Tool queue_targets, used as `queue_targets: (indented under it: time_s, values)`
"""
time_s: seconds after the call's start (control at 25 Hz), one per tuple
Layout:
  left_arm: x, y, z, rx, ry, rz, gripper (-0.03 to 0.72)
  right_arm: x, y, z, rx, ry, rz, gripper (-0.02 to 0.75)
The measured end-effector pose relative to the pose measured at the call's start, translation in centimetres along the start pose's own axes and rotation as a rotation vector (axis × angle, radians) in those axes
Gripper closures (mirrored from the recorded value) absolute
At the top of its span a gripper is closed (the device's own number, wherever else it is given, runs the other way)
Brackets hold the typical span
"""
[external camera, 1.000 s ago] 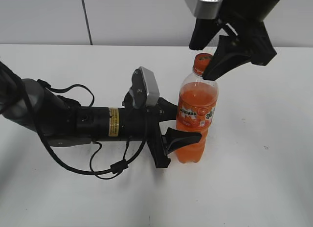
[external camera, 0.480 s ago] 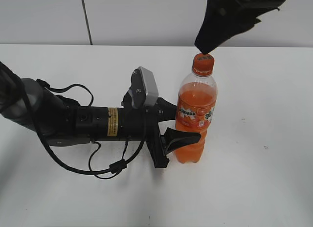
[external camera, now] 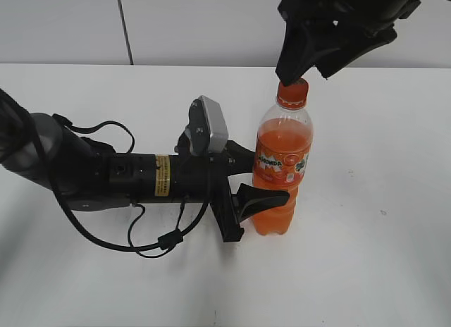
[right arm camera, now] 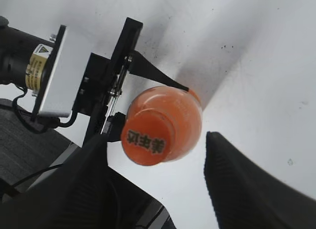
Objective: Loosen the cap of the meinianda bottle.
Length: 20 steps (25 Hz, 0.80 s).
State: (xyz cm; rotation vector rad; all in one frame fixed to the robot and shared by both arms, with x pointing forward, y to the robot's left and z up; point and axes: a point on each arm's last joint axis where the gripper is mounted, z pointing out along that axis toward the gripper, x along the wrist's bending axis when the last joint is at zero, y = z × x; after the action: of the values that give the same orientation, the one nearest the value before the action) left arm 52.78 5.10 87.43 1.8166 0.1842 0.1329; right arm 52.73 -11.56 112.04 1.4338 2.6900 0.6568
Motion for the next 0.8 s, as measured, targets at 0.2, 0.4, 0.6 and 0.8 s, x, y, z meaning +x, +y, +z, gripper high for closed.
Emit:
queue_targets:
  time_s: [0.2,0.4,0.6,0.8]
  values:
    - [0.0,0.0,0.0,0.000,0.001,0.000,0.286,-0.1,0.1,0.8,0.019,0.004,0.008,0.279]
    - [0.0,0.0,0.0,-0.001,0.002,-0.001,0.286,-0.3,0.3,1.7,0.042,0.012,0.016,0.335]
    - [0.0,0.0,0.0,0.000,0.004,-0.002,0.286,-0.2,0.4,2.0,0.046,0.025,0.010,0.471]
    - [0.0,0.0,0.0,0.000,0.003,-0.004,0.286,-0.2,0.4,2.0,0.039,0.040,-0.377,0.471]
